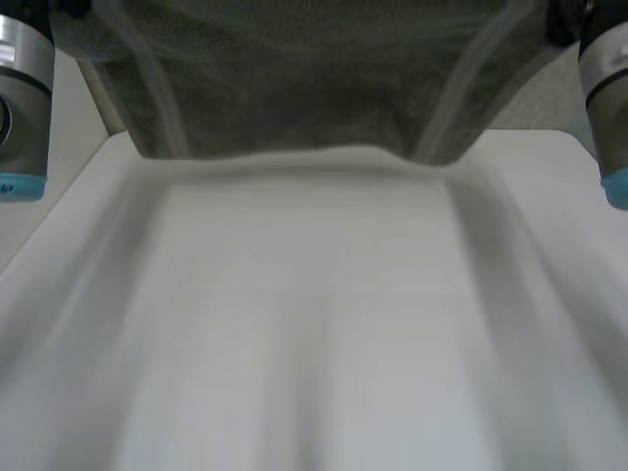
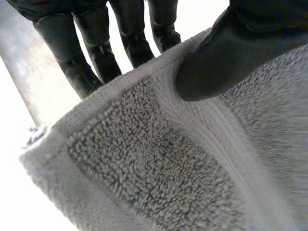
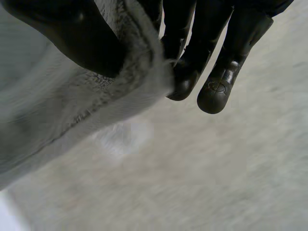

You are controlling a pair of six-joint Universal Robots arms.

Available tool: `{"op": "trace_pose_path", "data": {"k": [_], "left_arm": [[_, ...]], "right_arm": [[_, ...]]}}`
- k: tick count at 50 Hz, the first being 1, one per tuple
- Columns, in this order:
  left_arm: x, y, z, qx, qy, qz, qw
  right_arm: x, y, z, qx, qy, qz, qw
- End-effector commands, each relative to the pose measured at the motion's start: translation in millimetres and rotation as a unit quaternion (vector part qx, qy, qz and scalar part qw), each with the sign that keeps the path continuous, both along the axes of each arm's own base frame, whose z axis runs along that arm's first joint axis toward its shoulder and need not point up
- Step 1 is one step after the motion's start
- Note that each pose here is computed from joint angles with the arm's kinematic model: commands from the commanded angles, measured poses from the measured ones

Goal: Fold the towel.

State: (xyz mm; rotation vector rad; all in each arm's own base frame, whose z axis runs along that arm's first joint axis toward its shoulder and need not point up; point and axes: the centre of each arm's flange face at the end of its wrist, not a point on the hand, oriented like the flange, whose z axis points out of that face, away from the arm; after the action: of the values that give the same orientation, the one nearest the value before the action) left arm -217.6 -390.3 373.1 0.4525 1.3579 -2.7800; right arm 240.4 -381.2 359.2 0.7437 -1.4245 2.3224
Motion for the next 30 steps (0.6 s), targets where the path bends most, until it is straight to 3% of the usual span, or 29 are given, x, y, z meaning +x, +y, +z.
{"op": "trace_pose_path", "data": {"k": [1, 7, 17, 22, 30], "left_arm": [[-9, 13, -77, 0.143, -0.064, -0.052, 0.986], [-7, 36, -147, 0.246, -0.092, -0.085, 0.961], [13, 75, -215, 0.336, -0.170, -0.059, 0.925], [16, 94, -222, 0.338, -0.215, -0.051, 0.915], [33, 117, -187, 0.300, -0.225, -0.019, 0.927]], "right_arm": [[1, 13, -71, 0.175, 0.063, 0.040, 0.982], [0, 30, -120, 0.249, 0.092, 0.054, 0.963], [-8, 55, -185, 0.341, 0.113, 0.053, 0.932], [-15, 70, -180, 0.344, 0.113, 0.046, 0.931], [-53, 101, -107, 0.278, 0.085, 0.006, 0.957]]}}
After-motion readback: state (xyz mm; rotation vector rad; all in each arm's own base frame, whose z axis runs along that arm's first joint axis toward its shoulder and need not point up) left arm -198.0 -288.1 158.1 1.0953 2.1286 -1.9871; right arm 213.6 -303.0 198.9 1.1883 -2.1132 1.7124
